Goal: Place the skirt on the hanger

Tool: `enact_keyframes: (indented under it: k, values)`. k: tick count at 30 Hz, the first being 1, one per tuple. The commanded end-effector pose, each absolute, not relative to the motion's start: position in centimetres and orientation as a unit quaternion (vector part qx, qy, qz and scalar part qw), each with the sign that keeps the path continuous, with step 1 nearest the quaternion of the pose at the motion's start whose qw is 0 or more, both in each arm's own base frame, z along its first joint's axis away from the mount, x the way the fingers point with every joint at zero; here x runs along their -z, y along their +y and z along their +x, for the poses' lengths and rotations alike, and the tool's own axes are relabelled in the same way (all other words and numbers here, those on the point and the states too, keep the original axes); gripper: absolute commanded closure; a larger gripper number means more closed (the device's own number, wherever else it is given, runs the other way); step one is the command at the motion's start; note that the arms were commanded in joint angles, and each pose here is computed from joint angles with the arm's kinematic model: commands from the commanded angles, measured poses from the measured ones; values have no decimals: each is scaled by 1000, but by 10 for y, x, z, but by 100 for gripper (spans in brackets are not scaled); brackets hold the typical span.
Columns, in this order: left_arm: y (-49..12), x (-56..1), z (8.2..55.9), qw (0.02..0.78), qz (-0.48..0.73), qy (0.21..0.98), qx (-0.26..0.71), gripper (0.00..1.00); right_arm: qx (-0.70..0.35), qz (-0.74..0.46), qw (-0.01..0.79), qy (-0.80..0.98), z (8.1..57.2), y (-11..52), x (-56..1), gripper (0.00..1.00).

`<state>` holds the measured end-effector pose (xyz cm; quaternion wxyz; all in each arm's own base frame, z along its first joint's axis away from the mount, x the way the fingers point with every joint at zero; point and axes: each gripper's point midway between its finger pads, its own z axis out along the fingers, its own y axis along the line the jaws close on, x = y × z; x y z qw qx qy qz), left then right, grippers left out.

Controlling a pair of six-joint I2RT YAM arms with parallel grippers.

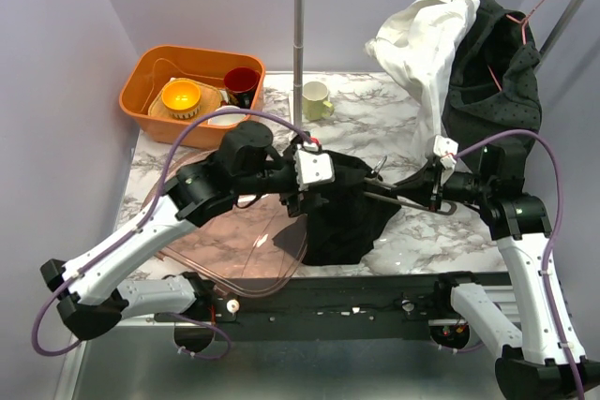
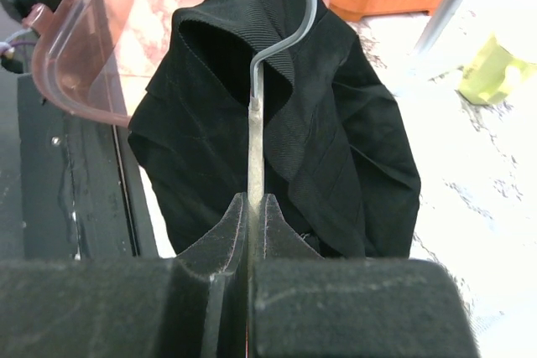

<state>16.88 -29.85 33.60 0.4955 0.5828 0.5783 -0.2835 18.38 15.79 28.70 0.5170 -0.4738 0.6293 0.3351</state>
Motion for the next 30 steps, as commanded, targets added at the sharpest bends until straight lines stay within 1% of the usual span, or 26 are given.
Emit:
enact_keyframes:
  k: [1, 2, 3, 4, 5, 7, 8, 10, 12, 14, 19, 21, 22, 23, 25, 26, 28, 29, 30]
  values:
    - [-325, -324, 196, 512, 637, 525, 236, 9, -365, -510, 514, 585, 169, 166, -298, 99]
    - [-330, -334, 198, 518, 641, 515, 236, 10, -363, -514, 515, 582, 169, 166, -298, 99]
    - [-334, -334, 201, 518, 652, 503, 230, 10, -367, -514, 511, 584, 167, 166, -297, 99]
    - [-341, -323, 203, 502, 663, 505, 232, 11, -363, -514, 512, 585, 168, 165, -297, 99]
    - [-345, -330, 203, 503, 669, 494, 236, 11, -360, -516, 513, 584, 168, 165, -297, 99]
    - [-351, -312, 200, 465, 694, 493, 244, 11, -355, -517, 514, 586, 167, 164, -296, 99]
    - [-355, -315, 193, 455, 700, 484, 262, 13, -350, -518, 517, 585, 166, 164, -298, 99]
    - [-356, -301, 188, 424, 711, 489, 274, 16, -346, -521, 522, 580, 165, 163, -300, 99]
    - [-356, -296, 182, 414, 714, 486, 288, 19, -345, -523, 527, 574, 162, 164, -303, 99]
    - [-357, -289, 177, 403, 715, 486, 300, 24, -342, -523, 531, 571, 163, 164, -305, 99]
    - [-362, -273, 174, 377, 715, 497, 316, 25, -332, -532, 545, 557, 161, 164, -315, 99]
    - [-364, -270, 174, 374, 711, 500, 323, 28, -332, -532, 549, 553, 160, 165, -319, 99]
    - [-367, -268, 173, 369, 711, 500, 329, 31, -329, -534, 552, 550, 158, 165, -320, 100]
    - [-368, -269, 174, 369, 709, 501, 331, 44, -325, -534, 555, 549, 159, 164, -322, 99]
    - [-371, -266, 176, 363, 706, 509, 333, 61, -323, -536, 558, 545, 156, 164, -326, 99]
    - [-371, -266, 177, 363, 705, 511, 331, 72, -318, -537, 561, 544, 156, 163, -328, 99]
    - [-372, -270, 178, 367, 700, 514, 332, 83, -318, -537, 561, 544, 155, 163, -329, 99]
    - [-373, -273, 179, 370, 699, 514, 333, 95, -318, -537, 561, 543, 154, 164, -329, 99]
    - [-373, -275, 179, 372, 697, 515, 332, 100, -318, -536, 561, 545, 155, 163, -330, 99]
